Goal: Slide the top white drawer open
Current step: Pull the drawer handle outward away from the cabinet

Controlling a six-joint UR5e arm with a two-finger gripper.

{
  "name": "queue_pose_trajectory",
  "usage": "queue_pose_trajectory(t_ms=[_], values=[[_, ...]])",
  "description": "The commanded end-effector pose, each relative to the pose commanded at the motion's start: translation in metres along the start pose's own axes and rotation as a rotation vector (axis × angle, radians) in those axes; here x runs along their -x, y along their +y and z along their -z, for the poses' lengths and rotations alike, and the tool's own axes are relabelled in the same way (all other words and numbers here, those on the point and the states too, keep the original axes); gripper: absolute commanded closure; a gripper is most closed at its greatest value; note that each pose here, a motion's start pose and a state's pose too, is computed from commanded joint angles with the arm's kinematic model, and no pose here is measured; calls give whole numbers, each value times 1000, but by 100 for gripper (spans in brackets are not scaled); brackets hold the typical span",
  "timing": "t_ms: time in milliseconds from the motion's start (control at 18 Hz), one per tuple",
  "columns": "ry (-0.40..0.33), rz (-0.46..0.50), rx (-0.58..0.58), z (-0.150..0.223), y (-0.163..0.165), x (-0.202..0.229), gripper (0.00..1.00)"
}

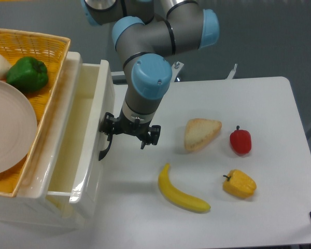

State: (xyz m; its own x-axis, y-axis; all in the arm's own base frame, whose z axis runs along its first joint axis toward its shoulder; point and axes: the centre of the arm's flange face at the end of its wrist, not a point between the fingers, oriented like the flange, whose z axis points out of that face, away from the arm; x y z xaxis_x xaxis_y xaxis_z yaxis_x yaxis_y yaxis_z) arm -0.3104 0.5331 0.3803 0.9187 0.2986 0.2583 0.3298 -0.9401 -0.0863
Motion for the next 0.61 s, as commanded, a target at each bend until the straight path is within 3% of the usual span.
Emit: queue_pose_trajectory(t_ms=[611], values=[[-18,3,18,-3,3,22,0]])
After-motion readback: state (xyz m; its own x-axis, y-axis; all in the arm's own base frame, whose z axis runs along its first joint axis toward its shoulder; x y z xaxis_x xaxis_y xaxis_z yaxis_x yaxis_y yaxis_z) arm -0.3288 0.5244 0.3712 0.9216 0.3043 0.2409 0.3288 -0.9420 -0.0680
